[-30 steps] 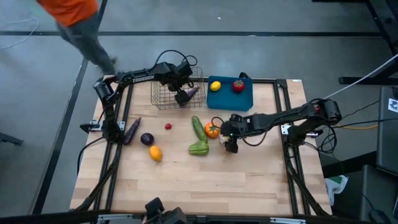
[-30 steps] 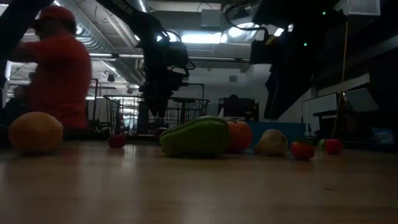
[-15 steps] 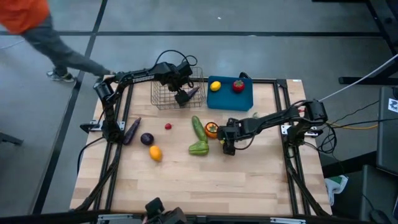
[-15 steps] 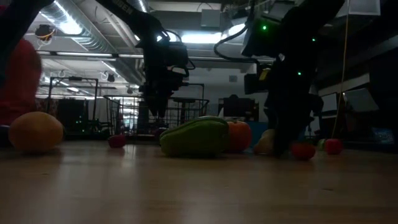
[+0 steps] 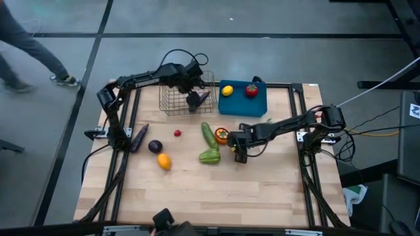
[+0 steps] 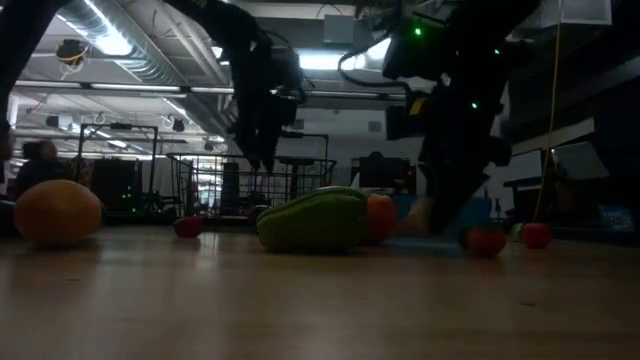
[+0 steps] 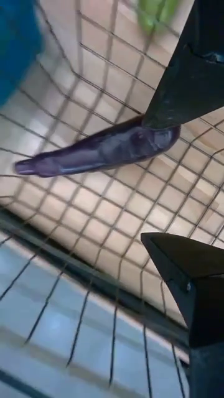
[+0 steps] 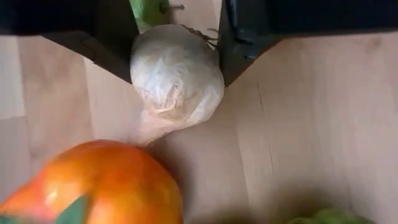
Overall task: Sort produce into baskets
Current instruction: Put the garlic into the wire basket
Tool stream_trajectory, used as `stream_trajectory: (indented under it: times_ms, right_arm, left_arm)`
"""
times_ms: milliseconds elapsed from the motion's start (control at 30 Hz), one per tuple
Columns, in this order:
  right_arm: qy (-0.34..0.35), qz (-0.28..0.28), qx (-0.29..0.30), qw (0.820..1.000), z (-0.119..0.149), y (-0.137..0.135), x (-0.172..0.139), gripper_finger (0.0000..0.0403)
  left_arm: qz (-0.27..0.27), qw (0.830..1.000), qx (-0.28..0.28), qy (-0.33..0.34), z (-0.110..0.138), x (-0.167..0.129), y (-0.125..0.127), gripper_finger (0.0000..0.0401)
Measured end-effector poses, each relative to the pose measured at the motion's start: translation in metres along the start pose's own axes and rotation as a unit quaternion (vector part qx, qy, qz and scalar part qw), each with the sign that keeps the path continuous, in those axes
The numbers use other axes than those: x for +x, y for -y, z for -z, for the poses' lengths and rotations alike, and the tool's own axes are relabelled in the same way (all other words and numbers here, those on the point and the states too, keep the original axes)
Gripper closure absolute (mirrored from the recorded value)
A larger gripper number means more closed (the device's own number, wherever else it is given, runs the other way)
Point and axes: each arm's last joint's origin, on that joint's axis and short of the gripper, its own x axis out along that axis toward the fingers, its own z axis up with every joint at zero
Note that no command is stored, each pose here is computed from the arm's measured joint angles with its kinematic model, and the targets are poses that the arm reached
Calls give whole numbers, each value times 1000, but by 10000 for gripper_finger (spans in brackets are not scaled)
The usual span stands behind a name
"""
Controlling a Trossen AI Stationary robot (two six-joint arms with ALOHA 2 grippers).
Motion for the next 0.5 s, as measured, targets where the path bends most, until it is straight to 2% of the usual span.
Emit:
stream_trajectory:
  times_ms: [100, 333, 500]
  right_arm:
    - [-4, 0, -13, 1000, -8, 0, -10, 254]
    - [-20, -1, -49, 999, -28, 0, -39, 229]
    - [15, 21, -98, 995, -47, 1, -62, 230]
  left_arm:
    - [0, 1000, -5, 21, -1, -15, -2, 121]
    - [1, 998, -19, 67, 7, -56, -7, 121]
    - [10, 996, -55, 72, 21, -84, -4, 121]
